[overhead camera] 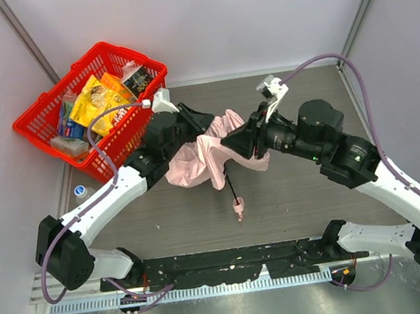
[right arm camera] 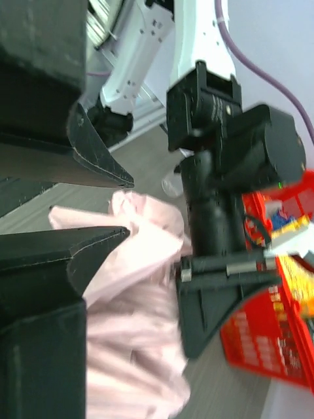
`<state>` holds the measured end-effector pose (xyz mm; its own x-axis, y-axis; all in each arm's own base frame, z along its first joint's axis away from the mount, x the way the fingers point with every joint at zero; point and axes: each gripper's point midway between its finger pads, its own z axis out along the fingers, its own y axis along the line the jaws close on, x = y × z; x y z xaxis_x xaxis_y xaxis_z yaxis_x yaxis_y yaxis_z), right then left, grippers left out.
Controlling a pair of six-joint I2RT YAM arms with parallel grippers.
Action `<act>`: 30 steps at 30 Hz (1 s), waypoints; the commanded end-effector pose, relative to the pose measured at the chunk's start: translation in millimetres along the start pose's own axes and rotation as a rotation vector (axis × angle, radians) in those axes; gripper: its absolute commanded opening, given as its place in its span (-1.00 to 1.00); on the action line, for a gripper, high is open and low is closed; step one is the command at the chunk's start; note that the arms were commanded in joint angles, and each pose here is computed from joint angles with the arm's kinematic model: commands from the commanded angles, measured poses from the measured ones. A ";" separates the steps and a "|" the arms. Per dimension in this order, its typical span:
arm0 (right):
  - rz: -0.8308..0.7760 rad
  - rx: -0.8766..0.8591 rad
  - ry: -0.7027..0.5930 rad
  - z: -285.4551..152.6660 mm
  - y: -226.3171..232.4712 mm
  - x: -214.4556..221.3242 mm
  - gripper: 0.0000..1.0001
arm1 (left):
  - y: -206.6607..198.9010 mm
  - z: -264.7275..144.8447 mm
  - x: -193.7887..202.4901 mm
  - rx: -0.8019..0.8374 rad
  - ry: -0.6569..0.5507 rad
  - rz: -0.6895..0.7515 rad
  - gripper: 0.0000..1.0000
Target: Put away the umbrella
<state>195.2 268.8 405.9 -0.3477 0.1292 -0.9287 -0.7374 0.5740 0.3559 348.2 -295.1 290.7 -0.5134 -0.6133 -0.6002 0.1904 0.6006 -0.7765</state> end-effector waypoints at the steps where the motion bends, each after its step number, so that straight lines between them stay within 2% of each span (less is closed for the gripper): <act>1: 0.041 -0.160 0.031 23.8 28.0 17.9 -0.28 | -42.6 -2.9 -37.8 0.093 -0.104 -0.052 -1.00; 2: 0.040 -0.149 0.039 28.4 24.2 22.9 -0.25 | -46.8 -4.2 -38.0 0.105 -0.098 -0.058 -1.00; 4: 0.035 -0.133 0.049 36.1 17.8 32.4 -0.05 | -50.5 -5.8 -38.3 0.115 -0.095 -0.072 -1.00; 6: 0.041 -0.111 0.050 42.8 10.2 43.0 0.36 | -52.5 -8.3 -37.5 0.114 -0.089 -0.071 -1.00; 9: 0.004 0.014 0.050 53.8 -13.3 52.4 0.45 | -56.7 -14.2 -37.4 0.122 -0.083 -0.069 -1.00; 13: -0.010 0.048 0.054 65.4 -20.4 52.7 0.43 | -60.7 -19.8 -35.6 0.141 -0.082 -0.062 -1.00; 15: -0.015 0.148 0.027 69.1 -39.4 51.1 -0.06 | -66.0 -23.4 -35.3 0.175 -0.079 -0.053 -1.00; 16: -0.023 0.211 0.040 68.7 -51.1 54.1 -0.67 | -68.7 -26.5 -37.0 0.194 -0.087 -0.051 -1.00; 18: -0.025 0.237 0.096 65.3 -57.2 68.4 -0.91 | -76.3 -34.6 -41.4 0.254 -0.116 -0.044 -1.00; 22: 0.013 0.147 0.101 56.1 -44.8 84.7 -0.98 | -91.2 -49.7 -48.3 0.370 -0.157 -0.025 -1.00; 27: 0.052 0.166 0.121 44.6 -48.6 97.2 -0.98 | -84.6 -52.6 -53.8 0.330 -0.180 -0.015 -1.00; 30: 0.094 0.180 0.093 32.5 -50.9 100.8 -0.98 | -81.1 -57.6 -64.4 0.327 -0.240 -0.047 -1.00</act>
<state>214.1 305.3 299.2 -0.4263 0.0350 -0.9039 -0.6937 0.6286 0.3515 324.1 -302.8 308.4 -0.5145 -0.6027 -0.6099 0.3003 0.5396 -0.7865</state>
